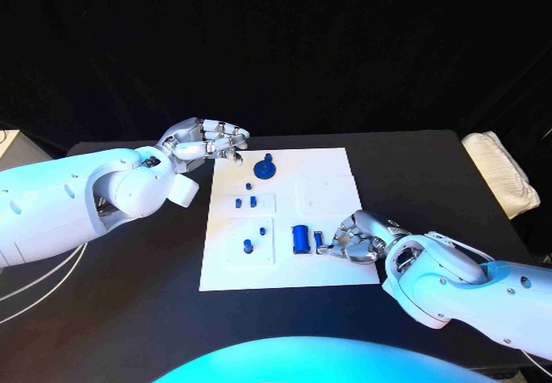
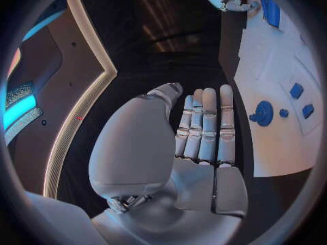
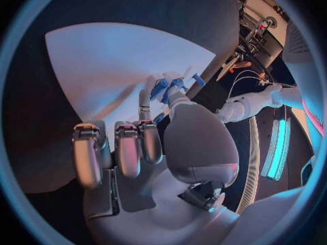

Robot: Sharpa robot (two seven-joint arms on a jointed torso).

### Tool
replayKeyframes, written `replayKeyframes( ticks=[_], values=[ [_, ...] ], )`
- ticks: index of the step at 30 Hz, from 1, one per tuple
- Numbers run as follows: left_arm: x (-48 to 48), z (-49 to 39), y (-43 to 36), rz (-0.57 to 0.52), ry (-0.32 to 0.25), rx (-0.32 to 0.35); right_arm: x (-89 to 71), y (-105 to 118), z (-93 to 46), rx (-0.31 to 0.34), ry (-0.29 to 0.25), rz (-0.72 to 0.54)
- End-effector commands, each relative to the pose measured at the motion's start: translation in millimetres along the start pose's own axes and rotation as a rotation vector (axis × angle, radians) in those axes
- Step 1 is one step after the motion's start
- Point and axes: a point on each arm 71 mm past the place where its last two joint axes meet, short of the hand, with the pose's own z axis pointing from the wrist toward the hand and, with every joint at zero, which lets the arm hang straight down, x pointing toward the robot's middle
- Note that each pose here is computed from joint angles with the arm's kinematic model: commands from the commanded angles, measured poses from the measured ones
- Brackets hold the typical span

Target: Assemble the parts on the task board

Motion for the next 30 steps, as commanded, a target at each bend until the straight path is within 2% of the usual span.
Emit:
replayKeyframes(
  ticks=[1,10,22,27,30],
  values=[
    [2.3,0.7,-0.7,-0.008,0.017,0.006,1.4,1.2,1.3,-0.021,0.012,-0.033],
    [2.3,0.7,-0.6,-0.008,0.017,0.005,1.1,2.2,6.2,-0.013,-0.015,-0.038],
    [2.2,0.7,-0.5,-0.007,0.017,0.004,2.0,0.5,12.1,0.003,-0.014,-0.056],
    [2.3,1.0,-0.5,-0.008,0.017,0.004,1.6,1.3,12.1,-0.007,-0.020,-0.052],
    [2.5,1.3,-0.5,-0.008,0.018,0.005,-0.4,2.6,11.5,-0.026,-0.047,-0.029]
  ],
)
